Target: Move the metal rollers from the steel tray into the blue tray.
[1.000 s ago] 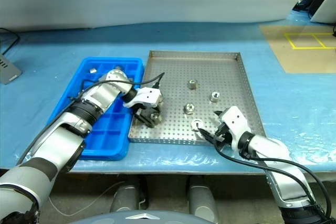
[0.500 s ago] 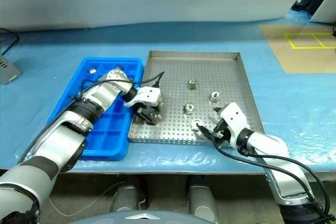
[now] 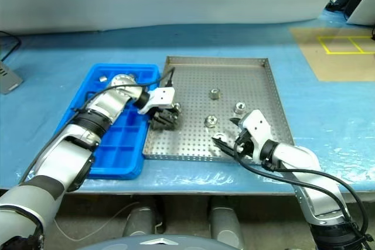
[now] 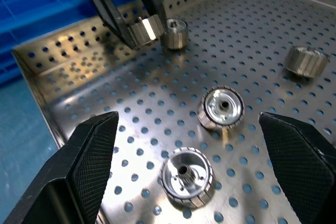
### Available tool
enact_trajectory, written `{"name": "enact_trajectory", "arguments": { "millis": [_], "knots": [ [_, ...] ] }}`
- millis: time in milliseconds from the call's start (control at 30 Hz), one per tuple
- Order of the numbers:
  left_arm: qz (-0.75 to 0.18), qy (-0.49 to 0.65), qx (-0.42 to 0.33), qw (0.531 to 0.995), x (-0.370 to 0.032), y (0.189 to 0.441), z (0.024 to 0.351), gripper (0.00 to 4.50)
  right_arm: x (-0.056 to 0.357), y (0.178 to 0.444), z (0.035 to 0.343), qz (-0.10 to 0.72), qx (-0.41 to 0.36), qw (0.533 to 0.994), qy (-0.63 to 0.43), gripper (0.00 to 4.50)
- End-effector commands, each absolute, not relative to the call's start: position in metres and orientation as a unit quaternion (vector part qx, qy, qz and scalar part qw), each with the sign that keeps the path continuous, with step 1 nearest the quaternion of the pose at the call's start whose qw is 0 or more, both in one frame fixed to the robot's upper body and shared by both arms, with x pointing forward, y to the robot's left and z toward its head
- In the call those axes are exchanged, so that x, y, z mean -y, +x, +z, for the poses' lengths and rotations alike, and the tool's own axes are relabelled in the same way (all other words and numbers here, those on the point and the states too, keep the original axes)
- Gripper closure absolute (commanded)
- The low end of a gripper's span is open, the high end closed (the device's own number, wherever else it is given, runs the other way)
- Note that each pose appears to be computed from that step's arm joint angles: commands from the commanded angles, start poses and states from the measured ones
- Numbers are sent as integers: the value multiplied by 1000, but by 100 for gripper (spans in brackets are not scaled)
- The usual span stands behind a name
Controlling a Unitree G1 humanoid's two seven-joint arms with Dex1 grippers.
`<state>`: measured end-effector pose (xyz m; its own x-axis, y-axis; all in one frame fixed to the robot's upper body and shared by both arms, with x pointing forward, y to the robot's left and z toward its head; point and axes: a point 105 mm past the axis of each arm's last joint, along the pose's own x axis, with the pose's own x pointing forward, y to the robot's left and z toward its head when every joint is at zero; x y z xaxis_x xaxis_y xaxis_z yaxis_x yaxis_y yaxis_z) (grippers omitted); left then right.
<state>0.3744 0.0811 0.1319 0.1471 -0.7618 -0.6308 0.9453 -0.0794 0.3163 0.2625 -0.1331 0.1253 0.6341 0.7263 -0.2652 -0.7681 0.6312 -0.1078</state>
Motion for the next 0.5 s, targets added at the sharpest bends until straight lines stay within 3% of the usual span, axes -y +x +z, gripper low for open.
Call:
{"name": "enact_trajectory", "arguments": {
  "millis": [33, 267, 367, 500],
  "knots": [
    [-616, 320, -88, 714, -92, 378, 164, 274, 118, 263, 149, 446, -72, 885, -111, 0],
    [-579, 300, -67, 755, -115, 340, 166, 274, 73, 289, 199, 520, -10, 848, -104, 0],
    [-537, 264, -70, 798, -144, 343, 179, 274, 56, 313, 211, 517, 22, 851, -94, 0],
    [-441, 264, -64, 856, -197, 351, 194, 274, 26, 319, 214, 556, 45, 827, -72, 0]
  ]
}}
